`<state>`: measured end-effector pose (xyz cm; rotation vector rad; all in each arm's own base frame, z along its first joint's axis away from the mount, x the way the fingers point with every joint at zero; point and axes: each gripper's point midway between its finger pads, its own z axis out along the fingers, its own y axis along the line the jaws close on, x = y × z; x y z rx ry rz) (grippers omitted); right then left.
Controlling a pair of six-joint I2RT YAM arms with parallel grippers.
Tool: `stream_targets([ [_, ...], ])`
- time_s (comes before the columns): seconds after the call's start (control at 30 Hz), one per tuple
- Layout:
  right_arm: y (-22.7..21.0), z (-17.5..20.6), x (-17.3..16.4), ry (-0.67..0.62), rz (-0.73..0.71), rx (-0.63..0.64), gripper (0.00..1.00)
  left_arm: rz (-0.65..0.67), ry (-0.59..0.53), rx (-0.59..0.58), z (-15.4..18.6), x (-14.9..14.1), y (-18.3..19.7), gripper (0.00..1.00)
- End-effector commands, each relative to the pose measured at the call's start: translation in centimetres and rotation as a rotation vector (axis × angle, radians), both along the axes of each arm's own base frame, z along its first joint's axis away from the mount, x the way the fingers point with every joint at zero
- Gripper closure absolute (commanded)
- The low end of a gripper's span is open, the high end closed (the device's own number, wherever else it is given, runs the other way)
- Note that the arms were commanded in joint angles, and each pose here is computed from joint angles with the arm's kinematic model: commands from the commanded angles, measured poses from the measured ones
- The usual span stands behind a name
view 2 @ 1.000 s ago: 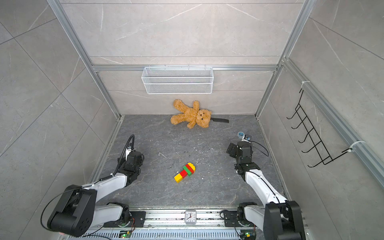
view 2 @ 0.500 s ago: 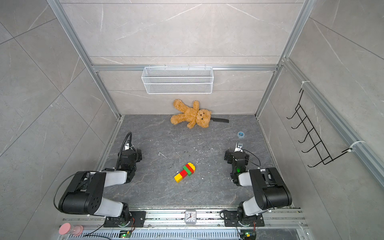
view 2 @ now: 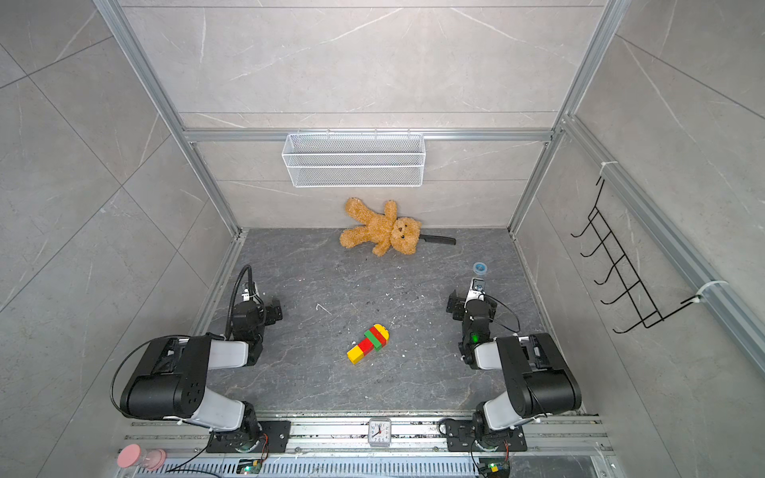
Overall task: Assemble an ice cream with lego
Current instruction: Reset both arms
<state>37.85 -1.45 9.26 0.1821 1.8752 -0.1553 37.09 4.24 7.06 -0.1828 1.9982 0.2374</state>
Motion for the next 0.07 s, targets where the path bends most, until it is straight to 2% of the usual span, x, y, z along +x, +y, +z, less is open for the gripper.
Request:
stream_targets([
  [0.0,0.26,0.75,0.54,-0.025,0.011,-0.010,0.00,-0.004,-0.068,-0.018,1.75,0.90,-0.11,0.00],
  [0.03,0.25,0.70,0.51,-0.025,0.011,-0.010,0.00,-0.005,-0.068,-0.018,1.74,0.89,-0.13,0.00],
])
